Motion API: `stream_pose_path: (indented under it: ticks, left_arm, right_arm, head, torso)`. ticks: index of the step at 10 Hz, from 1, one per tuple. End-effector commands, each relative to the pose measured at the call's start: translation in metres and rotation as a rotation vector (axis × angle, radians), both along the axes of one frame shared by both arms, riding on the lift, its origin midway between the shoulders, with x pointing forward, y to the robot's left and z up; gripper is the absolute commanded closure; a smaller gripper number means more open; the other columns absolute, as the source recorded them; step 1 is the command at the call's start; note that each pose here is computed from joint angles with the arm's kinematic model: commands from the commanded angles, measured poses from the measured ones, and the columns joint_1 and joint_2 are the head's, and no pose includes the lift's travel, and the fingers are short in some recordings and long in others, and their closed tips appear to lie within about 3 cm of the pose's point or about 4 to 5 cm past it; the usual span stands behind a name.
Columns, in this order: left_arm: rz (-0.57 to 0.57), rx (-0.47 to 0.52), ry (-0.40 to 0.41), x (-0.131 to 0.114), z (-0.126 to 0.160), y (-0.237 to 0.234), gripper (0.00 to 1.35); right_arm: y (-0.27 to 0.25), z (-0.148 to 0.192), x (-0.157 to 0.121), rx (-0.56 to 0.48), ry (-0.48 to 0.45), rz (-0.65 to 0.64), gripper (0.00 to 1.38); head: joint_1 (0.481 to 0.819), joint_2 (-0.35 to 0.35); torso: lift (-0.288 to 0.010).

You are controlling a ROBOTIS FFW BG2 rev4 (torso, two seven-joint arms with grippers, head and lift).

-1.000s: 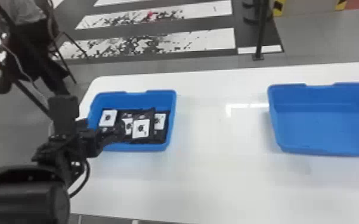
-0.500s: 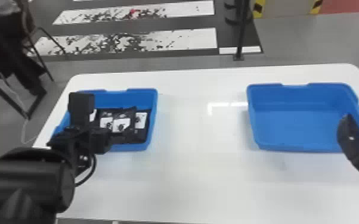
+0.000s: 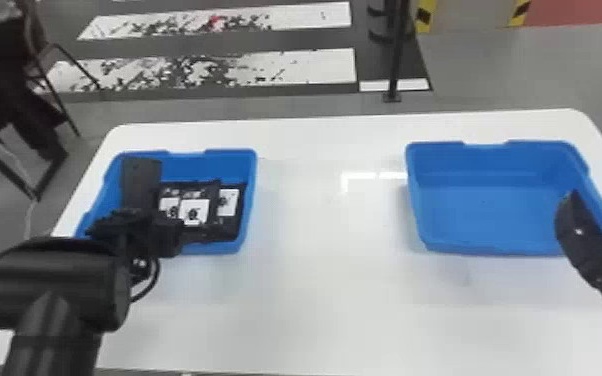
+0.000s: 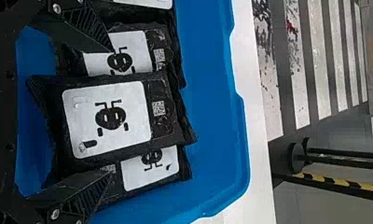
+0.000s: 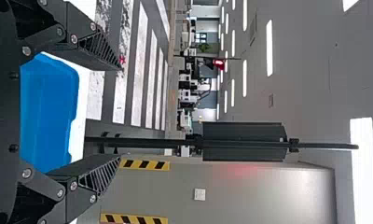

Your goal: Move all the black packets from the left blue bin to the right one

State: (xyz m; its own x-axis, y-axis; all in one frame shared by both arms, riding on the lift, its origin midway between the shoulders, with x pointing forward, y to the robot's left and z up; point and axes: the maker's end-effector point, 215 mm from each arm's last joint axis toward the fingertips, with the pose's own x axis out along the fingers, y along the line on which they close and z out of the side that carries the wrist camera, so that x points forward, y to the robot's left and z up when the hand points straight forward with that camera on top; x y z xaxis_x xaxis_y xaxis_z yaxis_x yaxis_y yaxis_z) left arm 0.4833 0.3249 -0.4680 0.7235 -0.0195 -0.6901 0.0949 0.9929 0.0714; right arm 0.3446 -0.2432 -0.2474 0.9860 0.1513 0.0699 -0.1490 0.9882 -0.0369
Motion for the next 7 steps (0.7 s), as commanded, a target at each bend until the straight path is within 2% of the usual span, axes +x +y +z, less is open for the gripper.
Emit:
stream_pose_path:
  ticks: [1,2,3,4,5,7]
  left_arm:
    - [-0.008,-0.011,0.01,0.004,-0.005,-0.002,0.16]
    - [-0.013,-0.025,0.02,0.004,-0.007,-0.005,0.4]
    - [-0.016,-0.031,0.025,0.003,-0.008,-0.007,0.9]
    - [-0.023,-0.03,0.012,0.004,-0.007,-0.009,1.13]
    - [-0.048,-0.027,-0.037,0.013,0.006,-0.013,1.21]
    - [-0.057,0.021,-0.102,0.005,0.044,-0.008,1.21]
  right_arm:
    - [0.0,0.0,0.0,0.0,0.0,-0.001,0.4]
    - [0.0,0.0,0.0,0.002,0.0,-0.001,0.4]
    - [0.0,0.0,-0.001,0.002,0.0,0.0,0.4]
    - [0.0,0.001,-0.001,0.004,0.0,-0.001,0.4]
    - [0.0,0.0,-0.001,0.004,0.002,-0.001,0.4]
    - [0.0,0.0,-0.001,0.004,0.002,-0.001,0.4]
  head:
    - [0.695,0.112]
    - [0.695,0.109]
    - [0.695,0.106]
    - [0.695,0.104]
    - [0.695,0.1]
    - [0.695,0.093]
  torso:
    - [-0.14]
    - [-0.14]
    - [-0.14]
    - [-0.14]
    - [-0.14]
    - [-0.14]
